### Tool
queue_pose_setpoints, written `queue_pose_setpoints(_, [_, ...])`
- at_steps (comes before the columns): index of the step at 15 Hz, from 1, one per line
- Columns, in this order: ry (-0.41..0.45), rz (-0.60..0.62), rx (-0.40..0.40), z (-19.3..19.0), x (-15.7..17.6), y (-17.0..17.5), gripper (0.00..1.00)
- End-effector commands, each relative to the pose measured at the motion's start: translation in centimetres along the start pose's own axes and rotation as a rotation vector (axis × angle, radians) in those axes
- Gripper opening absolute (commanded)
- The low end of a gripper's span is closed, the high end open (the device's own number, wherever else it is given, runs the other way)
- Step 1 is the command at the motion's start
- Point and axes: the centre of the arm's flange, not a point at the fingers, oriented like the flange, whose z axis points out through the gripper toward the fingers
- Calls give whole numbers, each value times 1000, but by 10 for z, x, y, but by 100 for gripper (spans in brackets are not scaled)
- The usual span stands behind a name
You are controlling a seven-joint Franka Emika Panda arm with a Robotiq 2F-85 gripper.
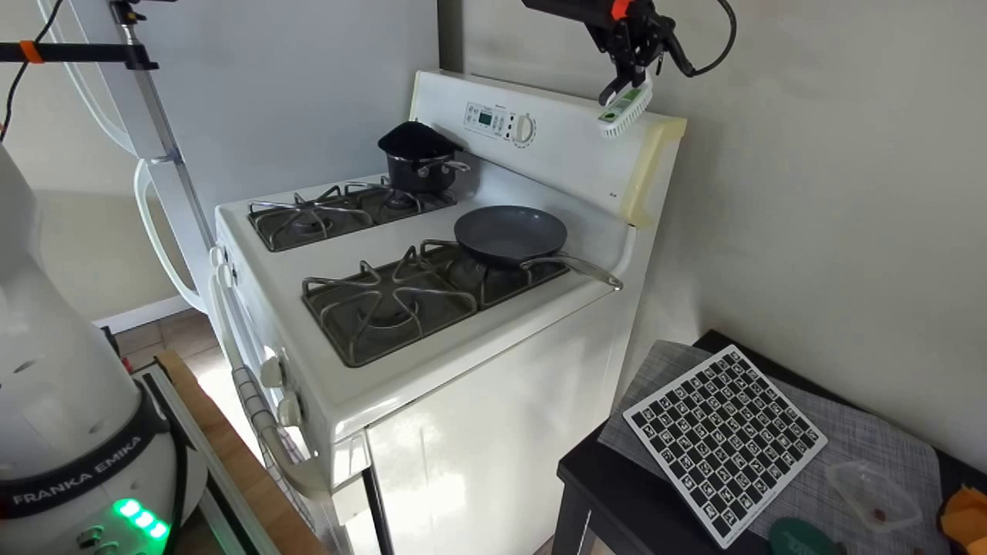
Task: Brush the top of the stove.
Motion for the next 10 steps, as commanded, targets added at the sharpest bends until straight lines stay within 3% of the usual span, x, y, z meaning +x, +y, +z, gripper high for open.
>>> queue_pose_setpoints(1, [28, 2, 28, 17, 12, 6, 4])
queue_pose_setpoints(10, [14, 4, 47, 39, 23, -9, 4])
